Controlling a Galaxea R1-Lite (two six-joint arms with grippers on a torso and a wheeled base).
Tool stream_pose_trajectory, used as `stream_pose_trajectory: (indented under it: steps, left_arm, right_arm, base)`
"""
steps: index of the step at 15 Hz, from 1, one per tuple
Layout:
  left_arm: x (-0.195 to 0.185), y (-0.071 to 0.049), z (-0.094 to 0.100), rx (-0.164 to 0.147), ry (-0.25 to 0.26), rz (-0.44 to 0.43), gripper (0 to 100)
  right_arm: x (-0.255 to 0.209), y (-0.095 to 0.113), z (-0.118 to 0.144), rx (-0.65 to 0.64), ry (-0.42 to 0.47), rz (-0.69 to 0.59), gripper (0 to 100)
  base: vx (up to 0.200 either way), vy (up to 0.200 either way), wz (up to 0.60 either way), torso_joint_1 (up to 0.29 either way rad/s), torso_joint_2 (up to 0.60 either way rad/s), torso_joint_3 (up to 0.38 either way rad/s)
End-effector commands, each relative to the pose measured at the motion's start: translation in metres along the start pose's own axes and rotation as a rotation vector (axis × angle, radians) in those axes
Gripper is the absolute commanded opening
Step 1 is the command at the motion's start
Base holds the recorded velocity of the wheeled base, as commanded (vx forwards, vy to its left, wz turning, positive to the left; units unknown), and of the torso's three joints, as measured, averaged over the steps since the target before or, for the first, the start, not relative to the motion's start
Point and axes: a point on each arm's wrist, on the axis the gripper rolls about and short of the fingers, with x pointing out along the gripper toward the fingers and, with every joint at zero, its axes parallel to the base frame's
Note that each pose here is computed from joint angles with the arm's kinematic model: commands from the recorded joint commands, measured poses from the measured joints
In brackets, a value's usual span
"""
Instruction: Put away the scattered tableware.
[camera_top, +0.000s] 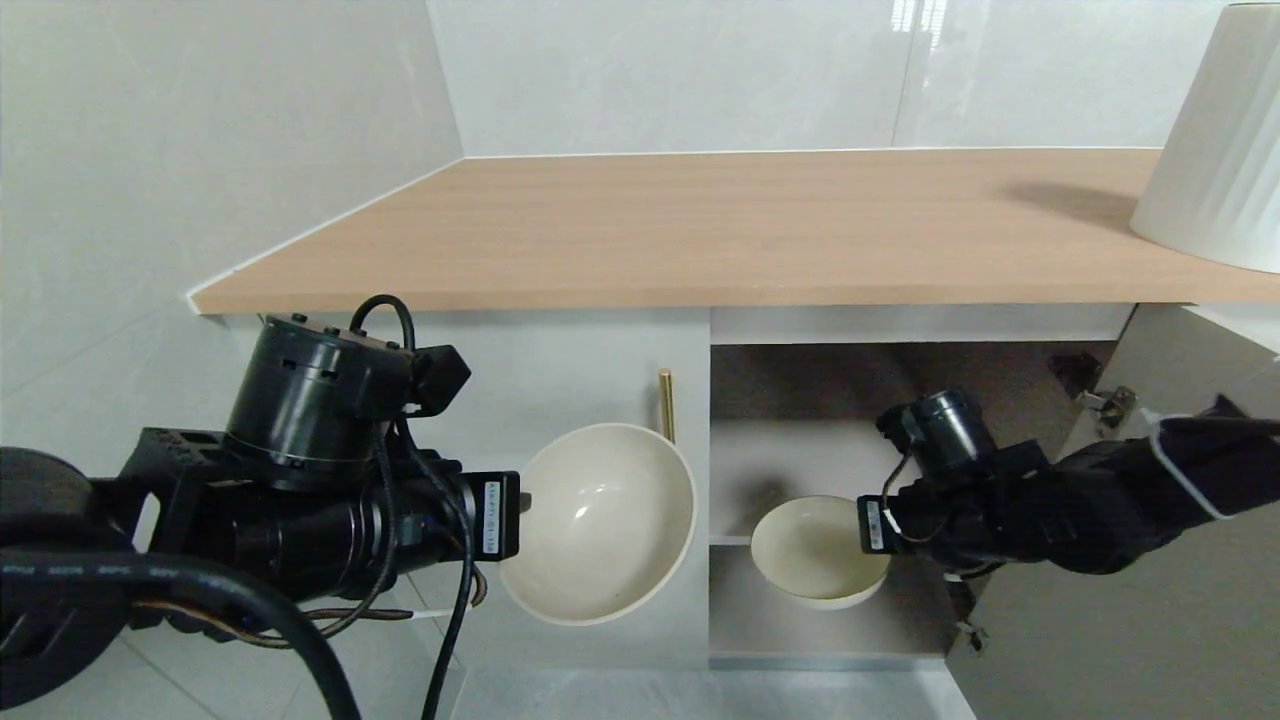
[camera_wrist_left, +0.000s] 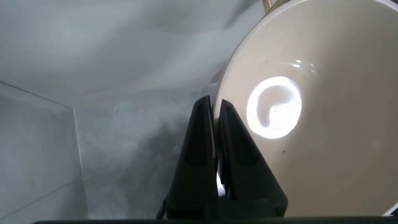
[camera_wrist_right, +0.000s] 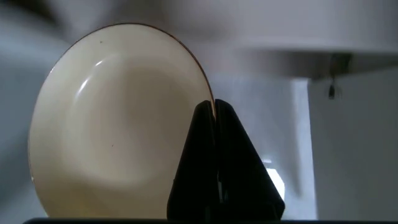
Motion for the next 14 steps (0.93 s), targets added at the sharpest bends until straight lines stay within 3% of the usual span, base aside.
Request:
stream_pose_trajectory:
  steps: [1,7,14]
  left_arm:
    - [0.005,0.0,-0.002,0.003,0.013,0.005,0]
    - [0.013,-0.001,-0.006,0.009,0.044,0.013,0]
    - [0.013,-0.003,-0.007,0.014,0.046,0.01,0]
  right_arm:
    - [0.057,0.0,-0.016,0.052,0.003,-0.08,0]
    - [0.092,-0.017,-0.001,0.189,-0.067,-0.176,0]
    - [0.114,-0.035,0.021,0.297,-0.163,-0.267,0]
  base:
    - [0.0,0.0,0.0,0.0,0.0,0.0]
    - [0.0,0.0,0.0,0.0,0.0,0.0]
    - [0.0,0.0,0.0,0.0,0.0,0.0]
